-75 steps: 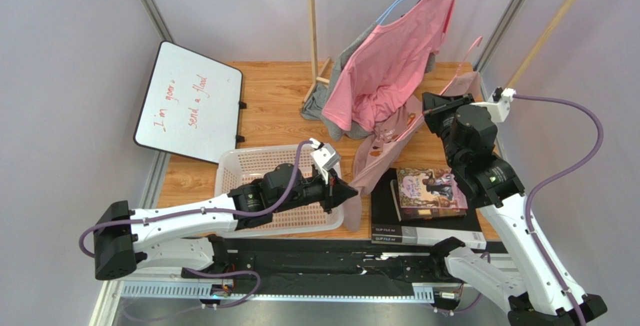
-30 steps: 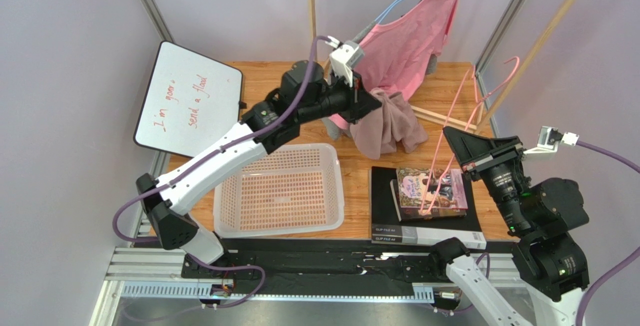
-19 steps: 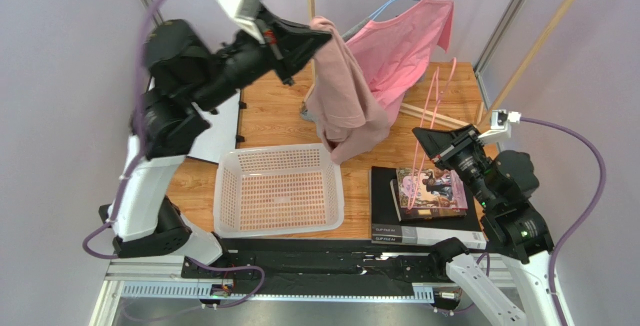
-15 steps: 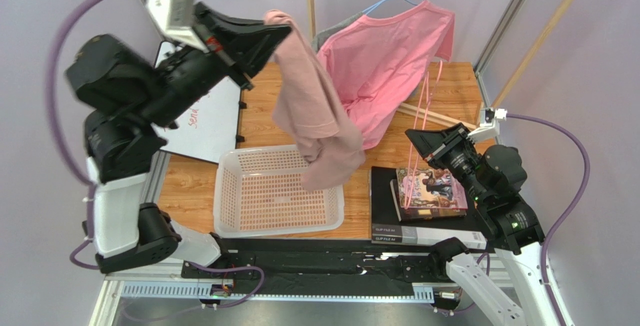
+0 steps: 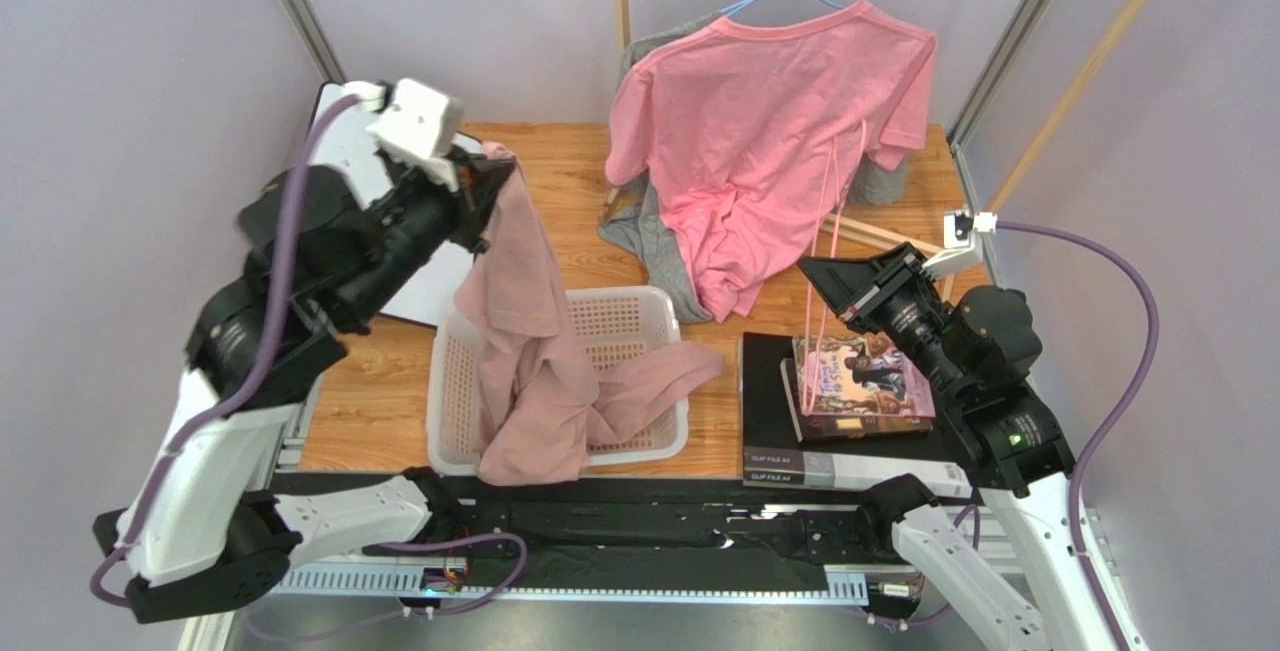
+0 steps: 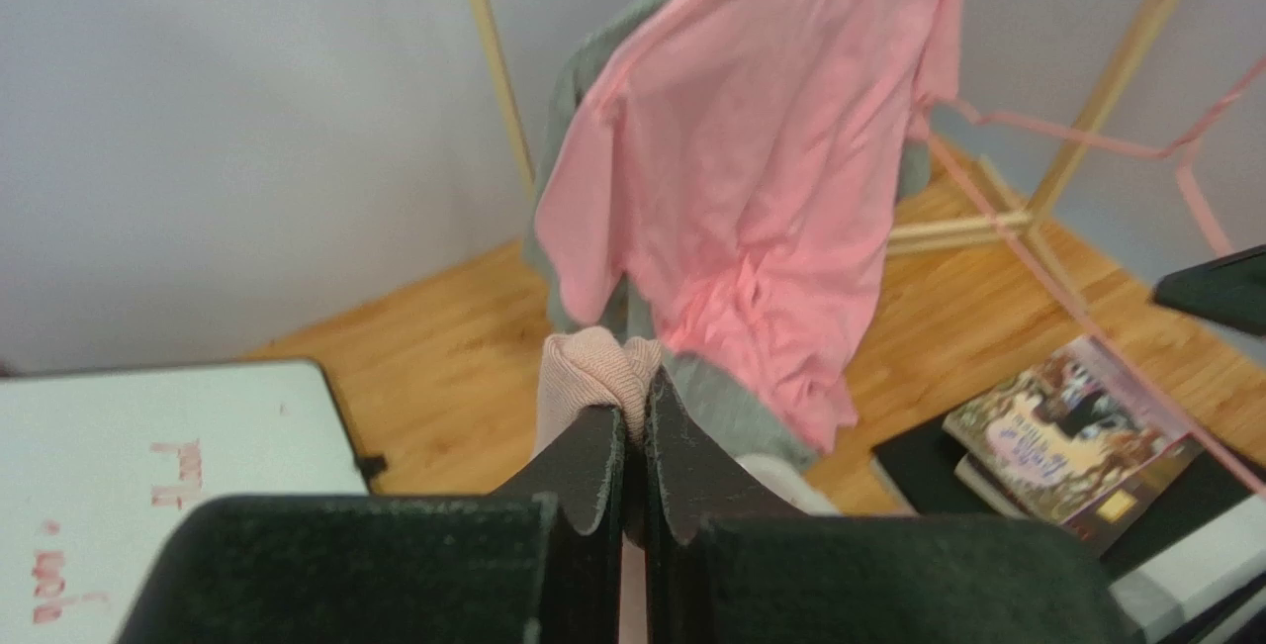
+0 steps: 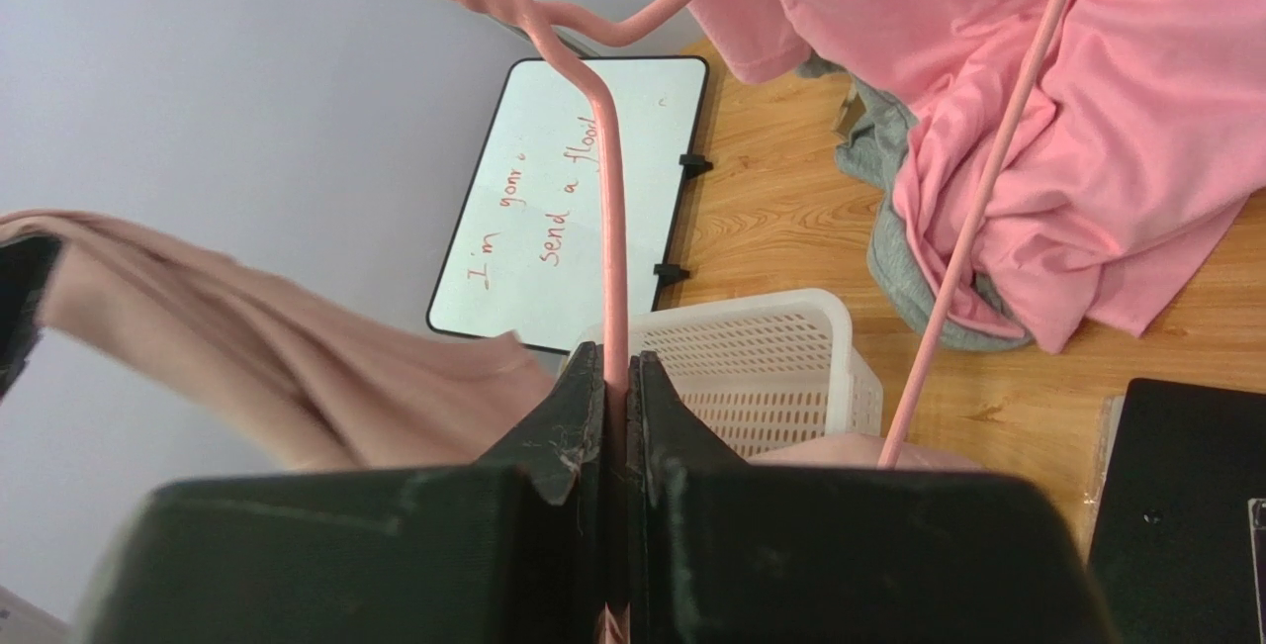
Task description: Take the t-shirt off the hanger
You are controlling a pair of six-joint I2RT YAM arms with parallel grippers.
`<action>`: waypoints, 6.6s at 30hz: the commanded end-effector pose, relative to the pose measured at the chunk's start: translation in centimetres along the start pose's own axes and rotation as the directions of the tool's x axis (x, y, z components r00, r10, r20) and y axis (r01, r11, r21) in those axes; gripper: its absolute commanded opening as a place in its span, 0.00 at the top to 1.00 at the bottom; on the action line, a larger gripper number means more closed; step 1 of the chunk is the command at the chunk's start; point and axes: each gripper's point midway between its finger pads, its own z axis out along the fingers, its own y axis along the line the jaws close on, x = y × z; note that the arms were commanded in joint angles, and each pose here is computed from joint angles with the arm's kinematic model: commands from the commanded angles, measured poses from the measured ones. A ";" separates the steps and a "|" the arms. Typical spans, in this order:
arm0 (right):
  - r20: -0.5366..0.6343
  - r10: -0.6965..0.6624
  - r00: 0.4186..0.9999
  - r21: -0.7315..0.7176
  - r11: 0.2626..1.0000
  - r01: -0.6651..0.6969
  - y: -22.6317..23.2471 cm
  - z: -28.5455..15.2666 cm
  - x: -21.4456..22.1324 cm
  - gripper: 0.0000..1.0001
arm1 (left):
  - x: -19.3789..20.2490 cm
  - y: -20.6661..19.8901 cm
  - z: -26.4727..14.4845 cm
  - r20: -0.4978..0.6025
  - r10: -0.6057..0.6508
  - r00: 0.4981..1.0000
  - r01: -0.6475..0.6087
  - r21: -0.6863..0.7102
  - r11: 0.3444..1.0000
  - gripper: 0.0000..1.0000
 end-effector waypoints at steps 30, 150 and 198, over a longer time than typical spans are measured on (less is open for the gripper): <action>-0.102 -0.038 0.994 -0.007 0.999 0.037 -1.0 3.6 1.8 1.00 | 31.3 -2.5 -3.3 -0.297 -0.624 0.723 0.596 -0.190 0.780 1.00; 0.018 -0.372 0.928 0.210 0.909 0.361 -8.1 3.3 -1.1 1.00 | 24.2 -13.6 -3.2 -0.392 -0.288 0.874 0.367 0.143 0.919 0.44; 0.196 -0.137 0.971 -0.116 0.980 0.161 -5.1 9.9 -22.2 1.00 | 24.7 -15.6 -3.7 -0.510 -0.241 0.826 0.375 0.178 0.910 0.43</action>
